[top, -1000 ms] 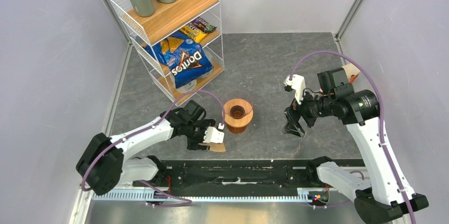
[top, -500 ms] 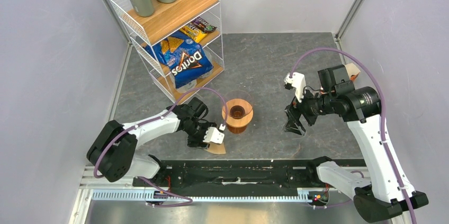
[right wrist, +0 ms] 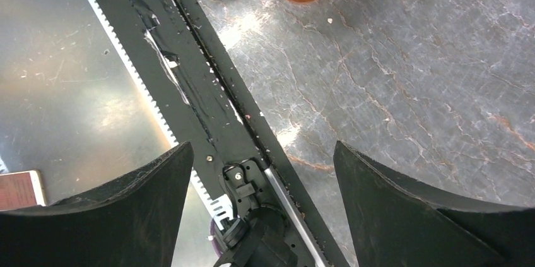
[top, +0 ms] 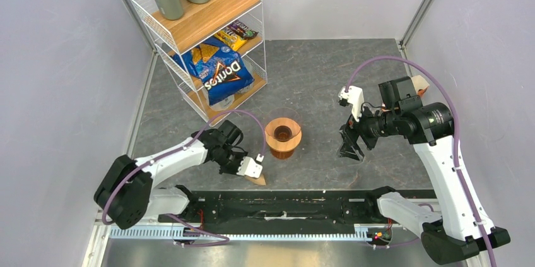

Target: Place the coffee filter in the dripper

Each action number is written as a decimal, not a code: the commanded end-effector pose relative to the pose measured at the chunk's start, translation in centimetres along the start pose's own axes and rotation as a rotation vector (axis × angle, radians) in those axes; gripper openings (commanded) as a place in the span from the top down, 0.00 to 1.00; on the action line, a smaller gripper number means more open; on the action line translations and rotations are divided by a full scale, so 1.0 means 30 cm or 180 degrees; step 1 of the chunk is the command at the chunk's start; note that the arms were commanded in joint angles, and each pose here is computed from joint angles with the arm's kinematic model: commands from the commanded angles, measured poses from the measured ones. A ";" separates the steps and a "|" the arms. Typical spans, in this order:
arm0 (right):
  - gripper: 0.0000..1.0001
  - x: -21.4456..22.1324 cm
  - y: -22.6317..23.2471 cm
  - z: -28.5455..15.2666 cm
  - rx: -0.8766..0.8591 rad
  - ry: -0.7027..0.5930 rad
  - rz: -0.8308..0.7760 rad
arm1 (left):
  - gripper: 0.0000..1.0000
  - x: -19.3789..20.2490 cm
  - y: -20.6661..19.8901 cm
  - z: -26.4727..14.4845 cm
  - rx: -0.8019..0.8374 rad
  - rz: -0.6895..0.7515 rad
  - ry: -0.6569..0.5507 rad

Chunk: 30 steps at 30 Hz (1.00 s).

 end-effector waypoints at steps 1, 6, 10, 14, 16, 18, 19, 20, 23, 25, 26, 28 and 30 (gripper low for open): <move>0.11 -0.020 0.037 -0.013 -0.0250 -0.0153 0.0111 | 0.79 -0.078 0.001 -0.095 -0.0192 0.0228 -0.0216; 0.10 -0.025 0.087 0.008 -0.0833 -0.0214 0.0614 | 0.83 -0.273 -0.017 -0.260 -0.0486 0.0700 -0.0560; 0.09 -0.079 0.101 0.010 -0.1171 -0.0309 0.0872 | 0.83 -0.473 -0.016 -0.393 -0.0788 0.1326 -0.0821; 0.07 -0.136 0.103 0.019 -0.1511 -0.0311 0.1116 | 0.83 -0.647 0.029 -0.493 -0.1070 0.2003 -0.0867; 0.06 -0.155 0.101 0.035 -0.1659 -0.0268 0.1243 | 0.83 -0.709 0.052 -0.512 -0.1204 0.2391 -0.0822; 0.05 -0.176 0.099 0.052 -0.1779 -0.0238 0.1365 | 0.84 -0.747 0.074 -0.515 -0.1322 0.2740 -0.0754; 0.05 -0.187 0.100 0.060 -0.1845 -0.0209 0.1464 | 0.84 -0.760 0.087 -0.510 -0.1365 0.2929 -0.0678; 0.04 -0.195 0.102 0.067 -0.1913 -0.0171 0.1531 | 0.84 -0.769 0.096 -0.505 -0.1396 0.3070 -0.0622; 0.04 -0.192 0.112 0.094 -0.2081 -0.0012 0.1653 | 0.84 -0.804 0.128 -0.505 -0.1564 0.3364 -0.0587; 0.03 -0.184 0.121 0.117 -0.2118 0.0077 0.1680 | 0.84 -0.824 0.139 -0.506 -0.1636 0.3530 -0.0567; 0.03 -0.179 0.128 0.125 -0.2125 0.0126 0.1671 | 0.84 -0.833 0.143 -0.507 -0.1678 0.3602 -0.0574; 0.03 -0.165 0.134 0.145 -0.2133 0.0216 0.1656 | 0.85 -0.846 0.144 -0.511 -0.1744 0.3772 -0.0579; 0.03 -0.153 0.138 0.162 -0.2120 0.0286 0.1614 | 0.85 -0.863 0.144 -0.516 -0.1809 0.3926 -0.0623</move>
Point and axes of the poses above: each gripper's point midway between its finger pads, its own z axis out along the fingers, its own y axis along the line the jaws close on, x = y × z, the point moved 10 cm from there along -z, back along the fingers, and after that the axes turned 8 degrees about z, right-handed, at the moved point
